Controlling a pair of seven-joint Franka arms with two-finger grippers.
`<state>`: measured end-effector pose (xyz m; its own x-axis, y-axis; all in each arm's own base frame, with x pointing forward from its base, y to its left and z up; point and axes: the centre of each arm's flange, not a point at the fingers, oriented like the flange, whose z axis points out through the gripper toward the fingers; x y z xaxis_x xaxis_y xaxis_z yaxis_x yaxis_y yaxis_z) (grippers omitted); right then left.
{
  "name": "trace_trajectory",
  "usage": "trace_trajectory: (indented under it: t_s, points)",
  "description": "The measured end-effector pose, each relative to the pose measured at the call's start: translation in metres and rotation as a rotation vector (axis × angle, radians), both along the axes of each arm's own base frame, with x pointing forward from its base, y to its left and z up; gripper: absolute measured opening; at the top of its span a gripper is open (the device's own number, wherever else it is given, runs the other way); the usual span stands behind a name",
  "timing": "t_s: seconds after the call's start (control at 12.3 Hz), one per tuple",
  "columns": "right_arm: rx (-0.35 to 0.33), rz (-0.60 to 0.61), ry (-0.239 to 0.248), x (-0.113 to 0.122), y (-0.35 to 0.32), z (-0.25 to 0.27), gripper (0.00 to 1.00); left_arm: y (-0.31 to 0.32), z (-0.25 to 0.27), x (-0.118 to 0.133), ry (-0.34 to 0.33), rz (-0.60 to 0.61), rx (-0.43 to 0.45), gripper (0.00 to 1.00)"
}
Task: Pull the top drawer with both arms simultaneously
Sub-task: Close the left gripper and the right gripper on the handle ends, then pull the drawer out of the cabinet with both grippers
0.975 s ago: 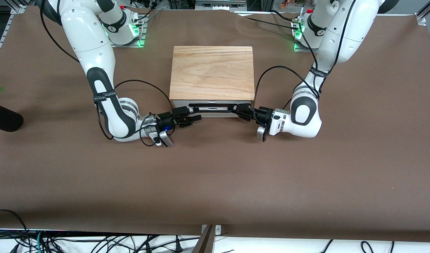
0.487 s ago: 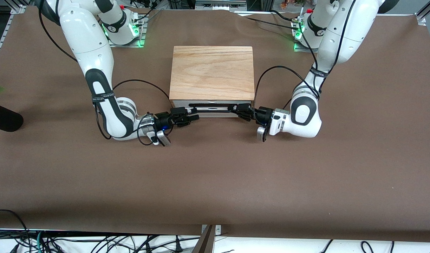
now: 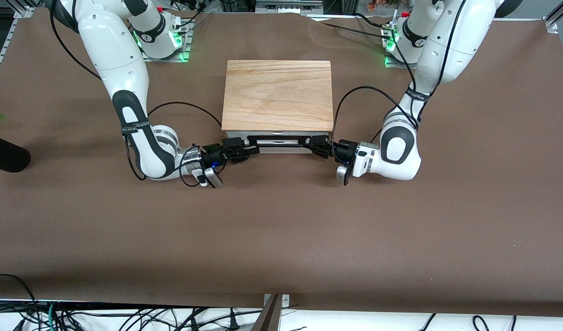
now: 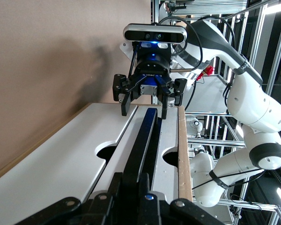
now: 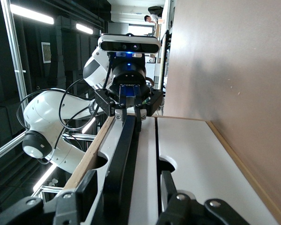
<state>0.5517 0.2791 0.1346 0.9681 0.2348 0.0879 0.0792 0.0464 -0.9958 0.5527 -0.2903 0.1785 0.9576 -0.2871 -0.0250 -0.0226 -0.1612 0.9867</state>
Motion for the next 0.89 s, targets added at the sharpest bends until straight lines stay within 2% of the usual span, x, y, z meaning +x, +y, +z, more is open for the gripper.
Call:
trace_trajectory:
  t_s: [0.32, 0.49, 0.73, 0.89]
  points:
    - [0.005, -0.001, -0.011, -0.001, 0.0, 0.014, 0.61, 0.0, 0.0, 0.0, 0.0, 0.0, 0.0, 0.18]
    - [0.005, -0.001, -0.009, -0.003, -0.001, 0.015, 0.57, 0.0, 0.0, 0.0, 0.0, 0.0, 0.0, 0.18]
    - [-0.006, -0.005, 0.0, -0.004, -0.002, 0.012, 0.18, -0.001, 0.0, 0.0, -0.003, -0.002, -0.002, 0.18]
    - [-0.01, -0.006, 0.016, -0.004, -0.002, 0.013, 0.18, -0.001, 0.001, 0.0, -0.005, -0.002, -0.003, 0.18]
